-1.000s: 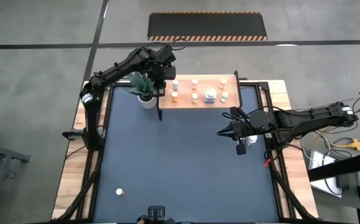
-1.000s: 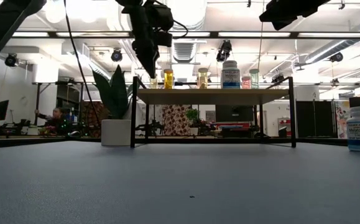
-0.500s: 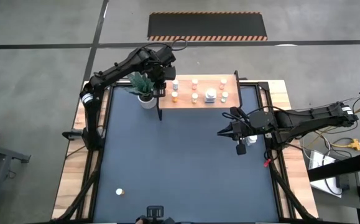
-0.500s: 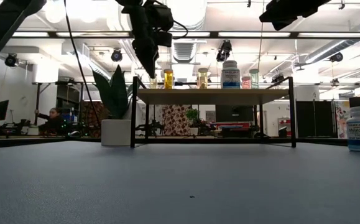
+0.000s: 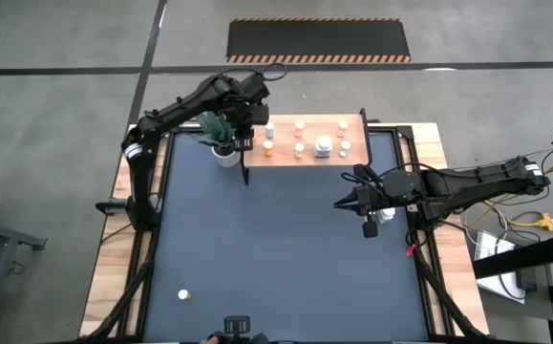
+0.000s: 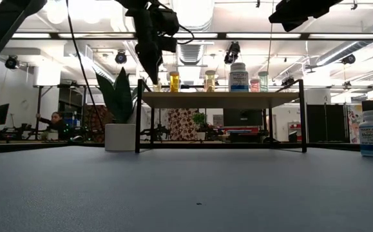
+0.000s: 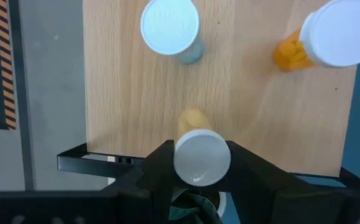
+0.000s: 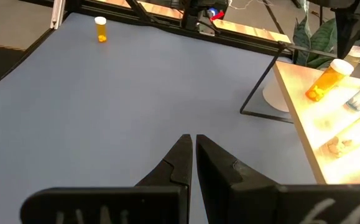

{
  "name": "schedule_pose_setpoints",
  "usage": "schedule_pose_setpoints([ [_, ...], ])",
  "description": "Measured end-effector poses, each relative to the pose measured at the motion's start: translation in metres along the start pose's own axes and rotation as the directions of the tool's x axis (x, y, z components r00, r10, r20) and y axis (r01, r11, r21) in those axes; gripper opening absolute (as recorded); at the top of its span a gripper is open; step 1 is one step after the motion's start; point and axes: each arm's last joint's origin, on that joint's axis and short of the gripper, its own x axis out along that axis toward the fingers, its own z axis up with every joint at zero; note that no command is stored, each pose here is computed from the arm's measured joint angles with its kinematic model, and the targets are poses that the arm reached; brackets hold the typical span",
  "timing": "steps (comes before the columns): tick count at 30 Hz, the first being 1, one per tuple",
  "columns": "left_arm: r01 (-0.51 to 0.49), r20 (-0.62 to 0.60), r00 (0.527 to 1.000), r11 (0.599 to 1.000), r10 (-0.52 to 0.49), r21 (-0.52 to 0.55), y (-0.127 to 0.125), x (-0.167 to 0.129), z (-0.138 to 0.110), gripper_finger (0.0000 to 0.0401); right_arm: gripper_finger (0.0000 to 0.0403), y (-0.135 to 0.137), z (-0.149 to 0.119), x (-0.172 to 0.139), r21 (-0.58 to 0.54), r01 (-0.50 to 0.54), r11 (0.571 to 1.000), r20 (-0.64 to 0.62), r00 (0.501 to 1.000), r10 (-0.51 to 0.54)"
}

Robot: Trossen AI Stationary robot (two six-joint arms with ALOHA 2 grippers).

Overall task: Pick and place medicine bottles onto shelf by color
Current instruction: Put the yellow medicine bottle on the shelf

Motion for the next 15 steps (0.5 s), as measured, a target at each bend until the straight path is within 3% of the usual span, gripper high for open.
schedule_pose_setpoints([
  [10,-0.008,0.010,1.000,1.000,0.008,-0.002,0.0009,0.0009,0.0012,0.0117,0.0013,-0.0001,0.0000,0.0000,0.001,0.000,1.000,0.000,1.000,0.000],
  [15,-0.007,0.010,1.000,1.000,0.008,-0.014,0.0009,0.0007,0.0012,0.0145,0.0013,0.0000,0.0000,0.0000,0.000,0.000,1.000,0.000,1.000,0.000],
])
